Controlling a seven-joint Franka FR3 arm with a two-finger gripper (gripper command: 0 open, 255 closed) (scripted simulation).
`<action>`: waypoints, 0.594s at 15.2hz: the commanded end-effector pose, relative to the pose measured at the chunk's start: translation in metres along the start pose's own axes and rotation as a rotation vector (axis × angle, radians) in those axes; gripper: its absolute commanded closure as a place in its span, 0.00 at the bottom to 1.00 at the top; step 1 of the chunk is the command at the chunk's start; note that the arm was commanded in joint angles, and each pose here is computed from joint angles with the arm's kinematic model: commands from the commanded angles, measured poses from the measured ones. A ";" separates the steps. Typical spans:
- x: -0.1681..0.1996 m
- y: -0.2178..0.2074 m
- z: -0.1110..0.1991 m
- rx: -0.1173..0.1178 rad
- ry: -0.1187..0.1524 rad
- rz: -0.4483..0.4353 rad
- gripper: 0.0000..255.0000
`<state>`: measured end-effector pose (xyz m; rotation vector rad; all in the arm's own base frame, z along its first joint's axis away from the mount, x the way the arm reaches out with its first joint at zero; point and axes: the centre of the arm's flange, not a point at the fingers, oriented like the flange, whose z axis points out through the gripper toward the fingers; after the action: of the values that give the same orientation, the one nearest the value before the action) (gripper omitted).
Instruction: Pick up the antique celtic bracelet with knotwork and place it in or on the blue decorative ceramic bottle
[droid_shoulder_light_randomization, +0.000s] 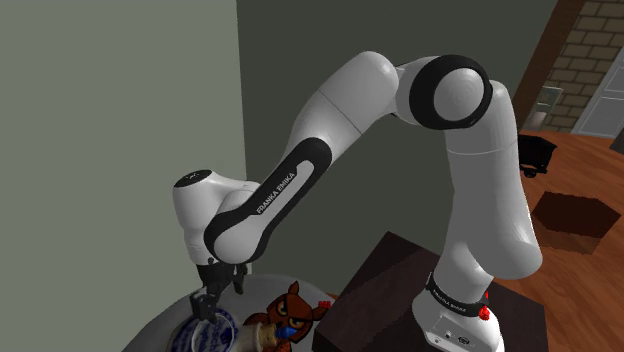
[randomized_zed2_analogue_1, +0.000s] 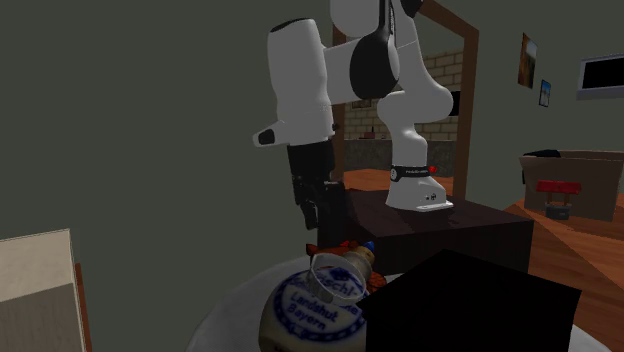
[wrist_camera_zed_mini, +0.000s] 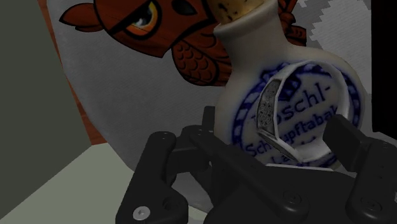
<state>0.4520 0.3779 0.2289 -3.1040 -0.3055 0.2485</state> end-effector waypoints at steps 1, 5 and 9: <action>0.000 0.000 0.000 0.000 0.000 0.000 0.00; 0.000 0.000 -0.040 0.000 0.000 0.000 0.00; 0.000 0.000 -0.050 0.000 0.000 0.000 0.00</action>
<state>0.4602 0.3785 0.2774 -3.1037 -0.3054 0.2475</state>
